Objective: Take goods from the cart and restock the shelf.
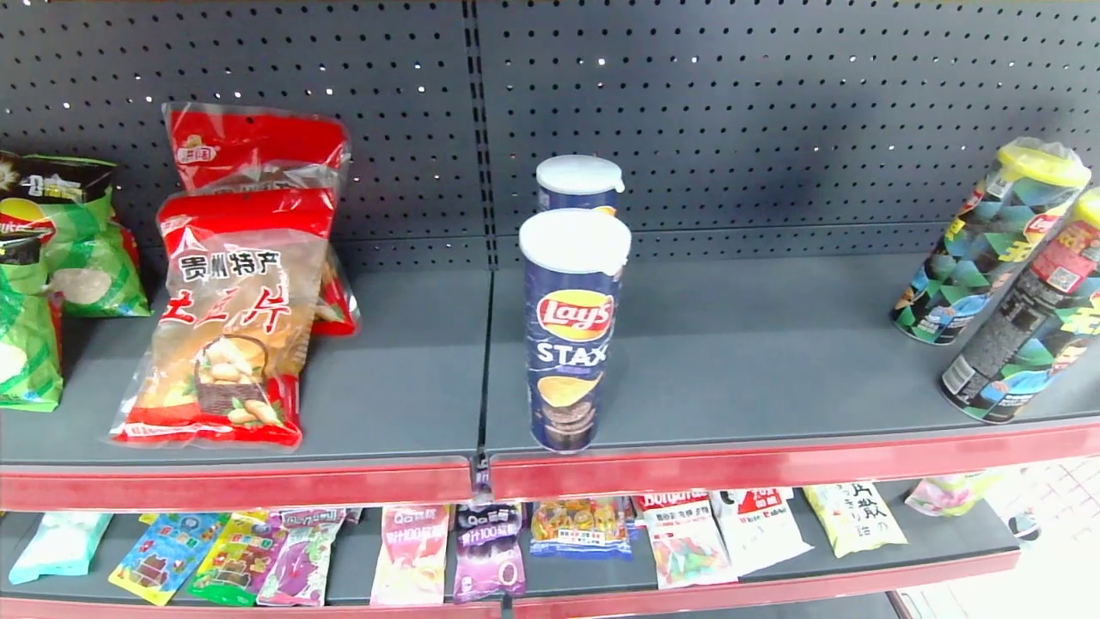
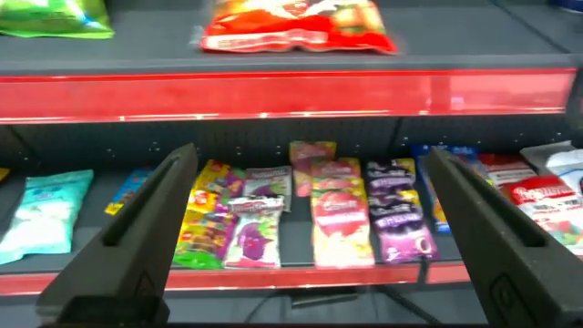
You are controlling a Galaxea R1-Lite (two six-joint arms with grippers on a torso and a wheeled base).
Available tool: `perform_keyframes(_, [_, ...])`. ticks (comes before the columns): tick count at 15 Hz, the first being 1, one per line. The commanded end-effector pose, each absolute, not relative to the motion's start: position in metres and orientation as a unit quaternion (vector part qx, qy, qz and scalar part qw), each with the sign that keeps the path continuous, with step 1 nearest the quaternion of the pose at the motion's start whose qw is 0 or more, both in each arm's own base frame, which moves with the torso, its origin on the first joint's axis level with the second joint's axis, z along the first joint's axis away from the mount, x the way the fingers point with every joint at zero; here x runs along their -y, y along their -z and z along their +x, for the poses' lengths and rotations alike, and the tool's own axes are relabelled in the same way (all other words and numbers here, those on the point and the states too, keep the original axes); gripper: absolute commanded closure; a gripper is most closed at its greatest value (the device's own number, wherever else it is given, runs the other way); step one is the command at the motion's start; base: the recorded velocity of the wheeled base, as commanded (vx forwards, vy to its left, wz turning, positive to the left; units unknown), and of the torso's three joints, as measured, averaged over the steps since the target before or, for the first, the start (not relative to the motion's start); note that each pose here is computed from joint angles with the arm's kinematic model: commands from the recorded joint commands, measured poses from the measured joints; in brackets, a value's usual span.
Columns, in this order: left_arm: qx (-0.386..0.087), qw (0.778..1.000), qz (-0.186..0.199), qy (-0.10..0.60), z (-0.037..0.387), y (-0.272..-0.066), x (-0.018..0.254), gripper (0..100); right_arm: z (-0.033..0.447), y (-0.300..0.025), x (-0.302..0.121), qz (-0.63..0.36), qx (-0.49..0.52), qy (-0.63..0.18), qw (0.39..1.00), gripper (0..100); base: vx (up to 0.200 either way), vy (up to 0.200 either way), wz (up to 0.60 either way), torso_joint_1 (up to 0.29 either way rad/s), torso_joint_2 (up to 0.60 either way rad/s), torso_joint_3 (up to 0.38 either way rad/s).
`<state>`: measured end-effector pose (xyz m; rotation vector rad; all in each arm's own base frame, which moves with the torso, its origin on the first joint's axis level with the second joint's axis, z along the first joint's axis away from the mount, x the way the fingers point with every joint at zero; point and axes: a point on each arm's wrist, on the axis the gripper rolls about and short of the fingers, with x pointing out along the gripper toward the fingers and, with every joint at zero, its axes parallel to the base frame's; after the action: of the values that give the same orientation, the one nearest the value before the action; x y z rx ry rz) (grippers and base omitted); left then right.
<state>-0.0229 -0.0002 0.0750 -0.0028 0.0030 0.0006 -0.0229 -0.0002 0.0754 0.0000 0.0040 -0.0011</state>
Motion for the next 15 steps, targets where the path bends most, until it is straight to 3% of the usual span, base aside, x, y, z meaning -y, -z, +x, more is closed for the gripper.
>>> perform_keyframes(1, [-0.002,1.000,-0.002,-0.001,-0.0228,-0.0750,0.0002,0,-0.0229,-0.0753,0.0002,0.000,-0.002,0.001,1.000,0,0.000,-0.200,0.00,-0.002,-0.01,0.007])
perform_keyframes(15, [-0.002,1.000,-0.002,-0.001,-0.0228,-0.0750,0.0002,0,-0.0229,-0.0753,0.0001,0.000,-0.002,0.000,1.000,0,0.000,-0.200,0.00,0.003,0.00,0.001])
